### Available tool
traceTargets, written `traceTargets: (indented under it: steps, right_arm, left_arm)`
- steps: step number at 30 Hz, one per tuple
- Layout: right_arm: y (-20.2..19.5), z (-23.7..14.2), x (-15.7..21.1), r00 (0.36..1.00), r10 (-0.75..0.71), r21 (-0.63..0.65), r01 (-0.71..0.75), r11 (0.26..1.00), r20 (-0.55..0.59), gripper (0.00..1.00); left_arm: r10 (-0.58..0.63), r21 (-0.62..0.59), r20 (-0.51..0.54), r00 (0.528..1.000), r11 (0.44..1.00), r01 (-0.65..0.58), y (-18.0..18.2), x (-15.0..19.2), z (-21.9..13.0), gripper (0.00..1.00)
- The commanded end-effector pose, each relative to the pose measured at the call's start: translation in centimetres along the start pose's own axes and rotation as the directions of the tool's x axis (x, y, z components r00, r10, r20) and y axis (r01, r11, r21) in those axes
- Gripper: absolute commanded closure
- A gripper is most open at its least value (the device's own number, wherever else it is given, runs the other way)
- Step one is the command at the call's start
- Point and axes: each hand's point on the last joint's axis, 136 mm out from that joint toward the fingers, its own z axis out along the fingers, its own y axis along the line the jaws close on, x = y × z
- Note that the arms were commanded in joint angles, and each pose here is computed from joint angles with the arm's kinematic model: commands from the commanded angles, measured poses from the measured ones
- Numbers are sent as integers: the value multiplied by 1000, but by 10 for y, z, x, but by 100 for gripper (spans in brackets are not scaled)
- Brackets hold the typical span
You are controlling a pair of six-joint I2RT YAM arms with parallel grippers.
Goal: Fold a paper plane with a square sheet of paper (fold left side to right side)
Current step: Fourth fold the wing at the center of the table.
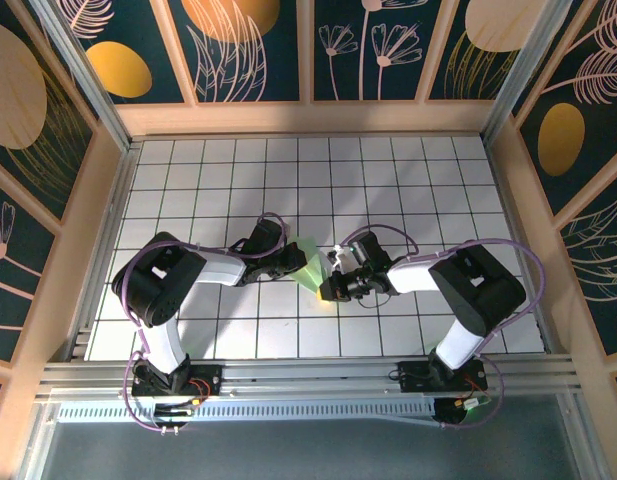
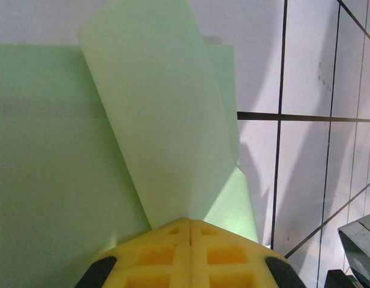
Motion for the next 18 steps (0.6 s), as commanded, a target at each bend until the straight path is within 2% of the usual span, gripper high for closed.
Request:
traceTargets:
  steps: [1,9,14,18]
  right_arm:
    - [2,-4,-3,1000,-24,26,24,999,11,100]
    - [13,-15,-13,997,-61,36,59,998,48,100]
    - [18,-28,-26,989,-118,113,108,988,86,86]
    - [15,-27,-26,988,-131,132,120,984,77,84]
  left_arm:
    - [-46,-136,-27,999,990,42,39,15,0,100]
    - [-46,-135,-27,999,990,42,39,15,0,100]
    - [-44,-134,-24,999,990,41,37,14,-1,100]
    - [-43,-133,-24,999,990,39,37,14,-1,100]
